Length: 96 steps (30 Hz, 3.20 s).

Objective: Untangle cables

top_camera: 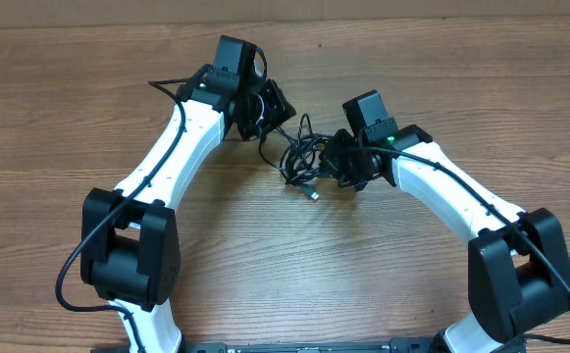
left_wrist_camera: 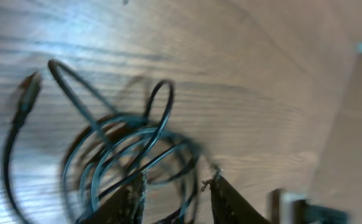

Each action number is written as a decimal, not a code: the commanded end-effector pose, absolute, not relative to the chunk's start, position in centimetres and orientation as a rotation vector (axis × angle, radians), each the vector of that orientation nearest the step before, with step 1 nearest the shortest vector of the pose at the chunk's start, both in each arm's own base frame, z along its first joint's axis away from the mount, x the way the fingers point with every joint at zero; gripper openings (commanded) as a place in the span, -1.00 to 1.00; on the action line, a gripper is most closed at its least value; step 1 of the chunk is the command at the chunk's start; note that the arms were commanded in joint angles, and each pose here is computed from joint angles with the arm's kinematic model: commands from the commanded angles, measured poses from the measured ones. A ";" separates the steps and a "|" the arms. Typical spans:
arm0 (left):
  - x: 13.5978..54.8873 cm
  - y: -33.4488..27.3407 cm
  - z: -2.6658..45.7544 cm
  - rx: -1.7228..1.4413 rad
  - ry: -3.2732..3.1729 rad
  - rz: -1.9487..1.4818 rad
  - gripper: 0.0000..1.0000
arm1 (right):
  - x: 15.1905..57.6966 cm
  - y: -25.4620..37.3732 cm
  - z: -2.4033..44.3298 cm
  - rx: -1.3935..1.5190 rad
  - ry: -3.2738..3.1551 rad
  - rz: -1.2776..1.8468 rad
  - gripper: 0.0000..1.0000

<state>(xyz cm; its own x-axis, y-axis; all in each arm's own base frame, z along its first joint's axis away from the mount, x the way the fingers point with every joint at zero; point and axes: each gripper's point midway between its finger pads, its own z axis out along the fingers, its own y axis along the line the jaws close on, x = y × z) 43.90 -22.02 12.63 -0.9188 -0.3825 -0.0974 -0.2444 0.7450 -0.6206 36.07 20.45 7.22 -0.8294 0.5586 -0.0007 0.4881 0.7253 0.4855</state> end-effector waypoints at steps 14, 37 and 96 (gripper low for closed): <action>40.8 -23.3 10.9 -0.104 2.834 -0.679 -0.19 | 38.4 16.1 5.3 0.505 2.714 0.292 -0.92; 36.7 -23.2 8.7 -0.593 2.994 -0.584 0.24 | 36.5 17.5 2.5 0.514 2.842 0.416 -0.93; 38.5 -22.5 -0.6 -0.655 2.741 -0.403 -0.92 | 32.2 16.9 1.5 0.527 3.032 0.377 -0.92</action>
<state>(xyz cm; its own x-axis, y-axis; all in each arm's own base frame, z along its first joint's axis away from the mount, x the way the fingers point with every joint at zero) 37.10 -24.68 0.55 -0.8710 -0.4471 -0.2037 -0.3546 0.8590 -0.3694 32.64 17.29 1.96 -0.9350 0.3545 -0.0067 0.3402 0.9022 0.2652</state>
